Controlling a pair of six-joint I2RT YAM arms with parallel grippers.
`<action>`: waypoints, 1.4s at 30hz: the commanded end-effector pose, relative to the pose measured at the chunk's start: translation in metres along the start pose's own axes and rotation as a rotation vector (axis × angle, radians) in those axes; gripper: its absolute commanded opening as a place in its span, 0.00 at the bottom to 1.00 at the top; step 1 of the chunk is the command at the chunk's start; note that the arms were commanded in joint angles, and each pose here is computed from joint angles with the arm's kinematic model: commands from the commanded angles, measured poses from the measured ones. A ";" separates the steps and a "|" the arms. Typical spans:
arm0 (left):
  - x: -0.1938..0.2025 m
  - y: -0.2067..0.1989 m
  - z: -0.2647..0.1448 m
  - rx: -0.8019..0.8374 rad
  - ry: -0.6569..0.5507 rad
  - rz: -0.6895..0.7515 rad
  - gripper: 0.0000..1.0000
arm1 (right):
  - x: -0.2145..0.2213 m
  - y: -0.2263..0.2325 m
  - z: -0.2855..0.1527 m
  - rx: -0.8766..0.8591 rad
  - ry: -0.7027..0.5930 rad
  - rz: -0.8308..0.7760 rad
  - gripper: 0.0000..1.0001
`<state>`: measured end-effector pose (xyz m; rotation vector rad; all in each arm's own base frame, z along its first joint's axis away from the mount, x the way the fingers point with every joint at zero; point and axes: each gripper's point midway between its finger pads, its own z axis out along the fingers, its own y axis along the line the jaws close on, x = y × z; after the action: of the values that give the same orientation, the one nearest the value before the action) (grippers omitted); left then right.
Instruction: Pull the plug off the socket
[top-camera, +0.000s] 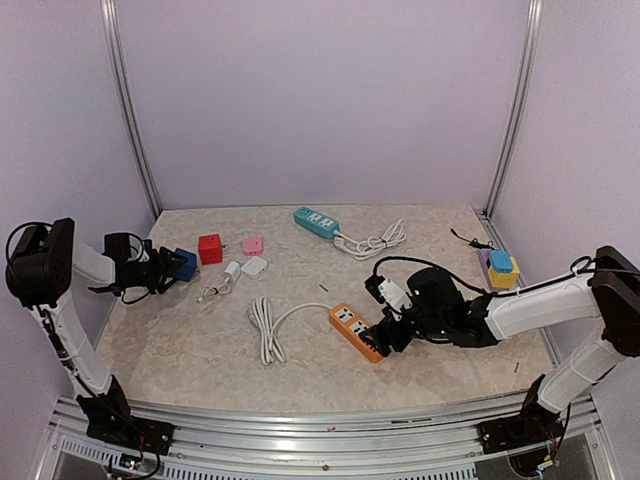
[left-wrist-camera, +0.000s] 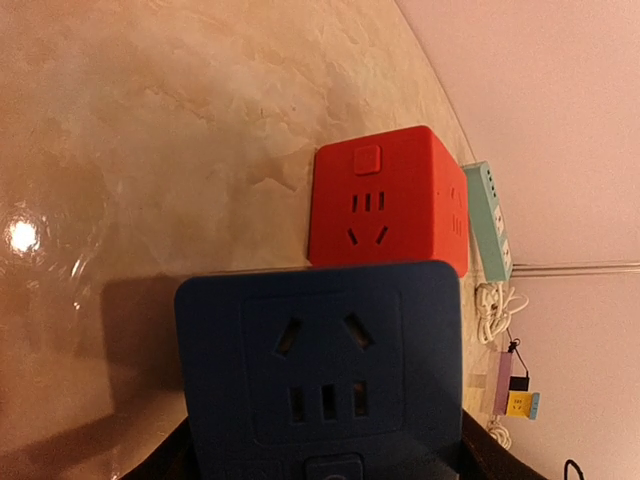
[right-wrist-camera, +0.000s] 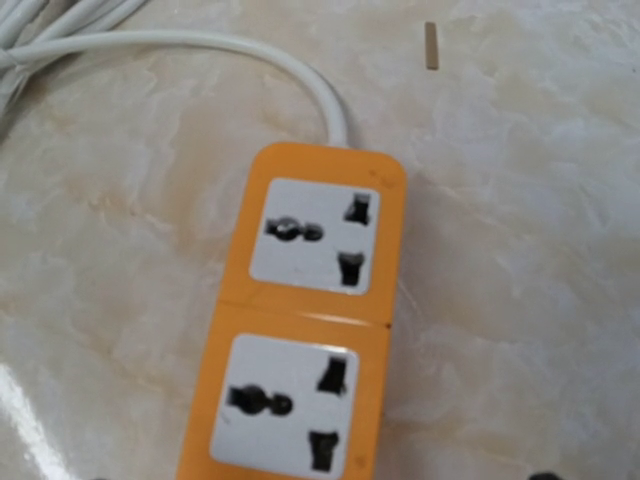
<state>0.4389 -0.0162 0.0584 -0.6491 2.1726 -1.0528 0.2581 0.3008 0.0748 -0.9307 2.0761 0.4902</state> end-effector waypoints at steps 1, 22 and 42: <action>-0.004 0.005 -0.001 -0.028 -0.001 -0.017 0.70 | -0.010 -0.007 -0.003 0.034 -0.010 0.002 0.89; 0.011 -0.005 -0.042 -0.240 -0.071 0.050 0.99 | 0.000 -0.016 0.003 0.087 0.037 0.000 0.89; 0.059 -0.148 -0.088 -0.116 -0.139 0.358 0.99 | 0.032 -0.004 0.042 0.124 0.304 -0.054 0.89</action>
<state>0.3627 -0.0891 0.1899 -0.3871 2.1398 -0.7286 0.2741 0.3173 0.0510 -0.9785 2.2178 0.2899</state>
